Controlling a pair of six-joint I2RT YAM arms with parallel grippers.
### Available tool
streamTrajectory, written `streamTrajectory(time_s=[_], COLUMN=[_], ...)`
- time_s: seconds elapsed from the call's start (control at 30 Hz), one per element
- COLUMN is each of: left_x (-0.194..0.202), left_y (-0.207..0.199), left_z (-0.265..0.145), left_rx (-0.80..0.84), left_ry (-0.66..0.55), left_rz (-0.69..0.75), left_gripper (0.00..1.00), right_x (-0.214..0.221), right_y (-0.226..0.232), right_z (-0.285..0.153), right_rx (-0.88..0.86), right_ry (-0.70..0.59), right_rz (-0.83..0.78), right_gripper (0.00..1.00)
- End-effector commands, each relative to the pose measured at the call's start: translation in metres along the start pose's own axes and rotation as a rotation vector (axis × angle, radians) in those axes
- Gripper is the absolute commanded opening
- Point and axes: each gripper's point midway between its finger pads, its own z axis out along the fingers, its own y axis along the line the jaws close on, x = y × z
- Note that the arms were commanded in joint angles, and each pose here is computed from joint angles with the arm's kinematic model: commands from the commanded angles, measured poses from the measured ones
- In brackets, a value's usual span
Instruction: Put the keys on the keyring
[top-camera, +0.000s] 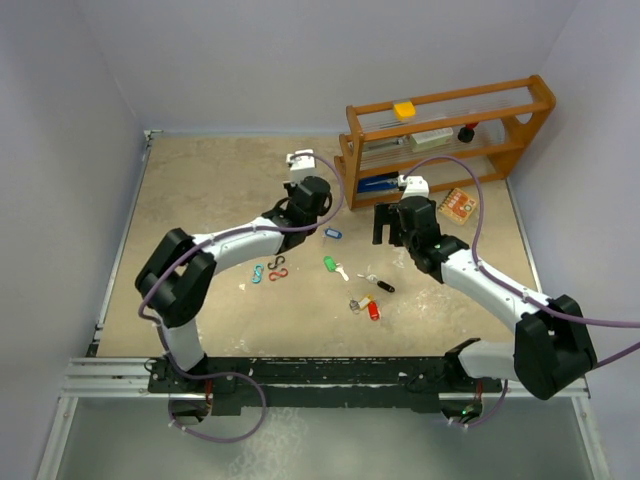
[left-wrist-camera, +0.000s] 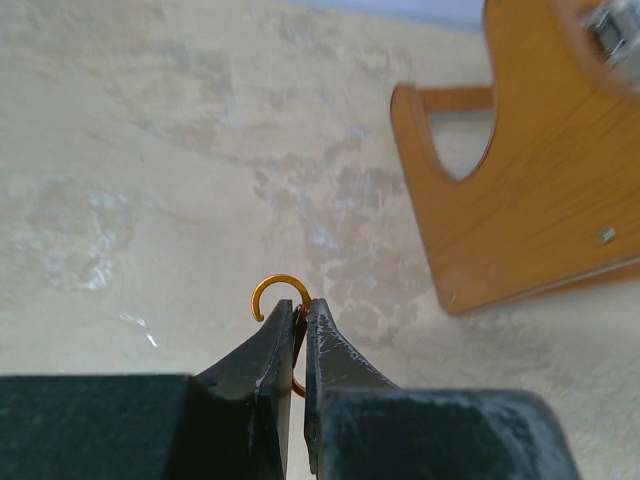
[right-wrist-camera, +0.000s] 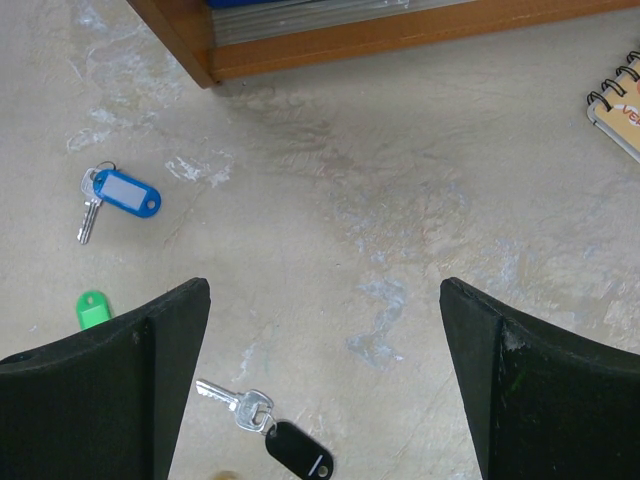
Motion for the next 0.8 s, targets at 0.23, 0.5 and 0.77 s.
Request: streamTrajectory(time_s=[0.23, 0.5, 0.77], left_x=[0.055, 0.077, 0.094], left_y=[-0.022, -0.035, -0.040], left_z=[0.020, 0.022, 0.020], left_rx=[-0.001, 0.016, 0.019], left_ry=[0.110, 0.156, 0.196], left_rz=[-0.079, -0.087, -0.060], left_gripper=[0.00, 0.00, 0.00], right_x=[-0.009, -0.009, -0.008], right_y=[0.000, -0.002, -0.002], right_z=[-0.006, -0.006, -0.005], right_rx=[-0.008, -0.001, -0.001], right_ry=[-0.032, -0.035, -0.033], right_rz=[0.027, 0.029, 0.030], right_gripper=[1.00, 1.00, 1.00])
